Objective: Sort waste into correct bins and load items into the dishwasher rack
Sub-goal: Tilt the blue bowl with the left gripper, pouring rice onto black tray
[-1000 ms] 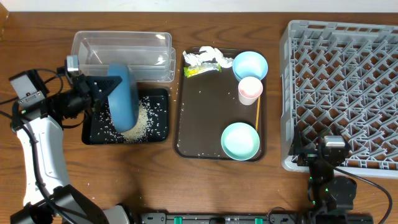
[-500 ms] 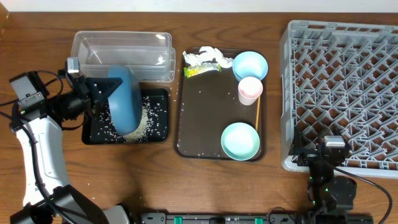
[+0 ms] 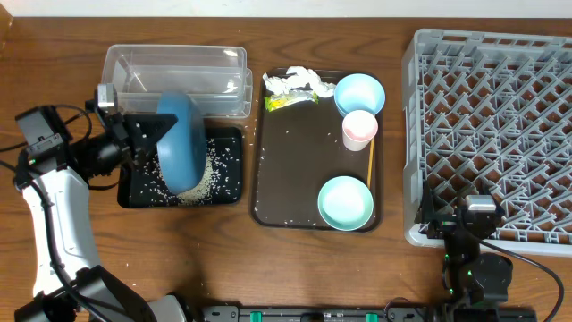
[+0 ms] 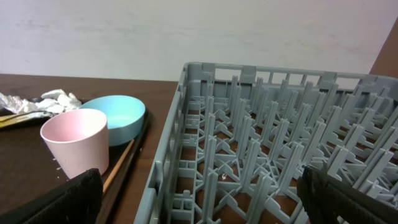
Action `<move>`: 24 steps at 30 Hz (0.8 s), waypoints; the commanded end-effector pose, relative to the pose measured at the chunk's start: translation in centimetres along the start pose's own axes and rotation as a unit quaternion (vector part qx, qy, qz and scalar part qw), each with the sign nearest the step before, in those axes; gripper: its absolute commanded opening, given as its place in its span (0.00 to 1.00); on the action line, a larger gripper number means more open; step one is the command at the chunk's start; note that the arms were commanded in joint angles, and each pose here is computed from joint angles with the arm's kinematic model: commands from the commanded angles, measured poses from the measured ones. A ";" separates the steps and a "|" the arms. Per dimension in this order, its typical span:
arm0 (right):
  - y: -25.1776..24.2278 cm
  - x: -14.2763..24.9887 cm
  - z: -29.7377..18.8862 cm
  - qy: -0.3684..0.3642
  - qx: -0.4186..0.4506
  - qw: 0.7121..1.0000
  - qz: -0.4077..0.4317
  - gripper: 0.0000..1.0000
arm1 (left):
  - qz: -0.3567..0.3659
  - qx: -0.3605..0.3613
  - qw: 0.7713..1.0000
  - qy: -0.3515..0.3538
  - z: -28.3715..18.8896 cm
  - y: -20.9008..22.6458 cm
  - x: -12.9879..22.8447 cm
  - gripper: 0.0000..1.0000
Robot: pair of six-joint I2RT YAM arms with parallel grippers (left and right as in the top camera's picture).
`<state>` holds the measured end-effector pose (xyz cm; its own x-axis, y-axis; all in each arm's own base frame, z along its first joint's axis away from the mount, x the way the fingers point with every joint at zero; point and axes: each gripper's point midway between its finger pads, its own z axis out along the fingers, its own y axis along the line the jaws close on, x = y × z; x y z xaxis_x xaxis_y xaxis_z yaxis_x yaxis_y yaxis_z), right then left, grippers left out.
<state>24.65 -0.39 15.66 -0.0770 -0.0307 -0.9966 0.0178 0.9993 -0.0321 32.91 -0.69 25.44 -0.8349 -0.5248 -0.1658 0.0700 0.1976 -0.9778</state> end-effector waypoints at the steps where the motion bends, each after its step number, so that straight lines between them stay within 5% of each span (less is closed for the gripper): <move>1: 0.0 0.1 0.0 0.002 0.000 1.000 -0.004 0.99 | 0.030 0.033 0.999 0.007 -0.2 -1.8 0.5 0.06; 3: 0.0 0.1 0.0 0.002 0.000 1.000 -0.004 0.99 | 0.061 -0.001 0.998 -0.004 -0.2 -0.7 -0.1 0.06; 6: 0.0 0.1 0.0 0.002 0.000 1.000 -0.004 0.99 | -0.022 -0.009 1.000 -0.001 -0.2 -0.3 0.6 0.06; 9: 0.0 0.1 0.0 0.002 0.000 1.000 -0.004 0.99 | 0.046 0.001 0.999 0.002 0.0 -0.7 0.5 0.06; 12: 0.0 0.1 0.0 0.002 0.000 1.000 -0.004 0.99 | 0.012 0.015 1.000 0.008 -0.1 -1.1 1.1 0.06; 24: 0.0 0.1 0.0 0.002 0.000 1.000 -0.004 0.99 | 0.079 0.052 0.994 0.047 1.4 -4.3 3.8 0.07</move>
<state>24.65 -0.39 15.66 -0.0770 -0.0307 -0.9966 0.0178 0.9993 -0.0321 31.23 -3.18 26.70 -0.8581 -0.4567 -0.2347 0.1590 0.1984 -0.9671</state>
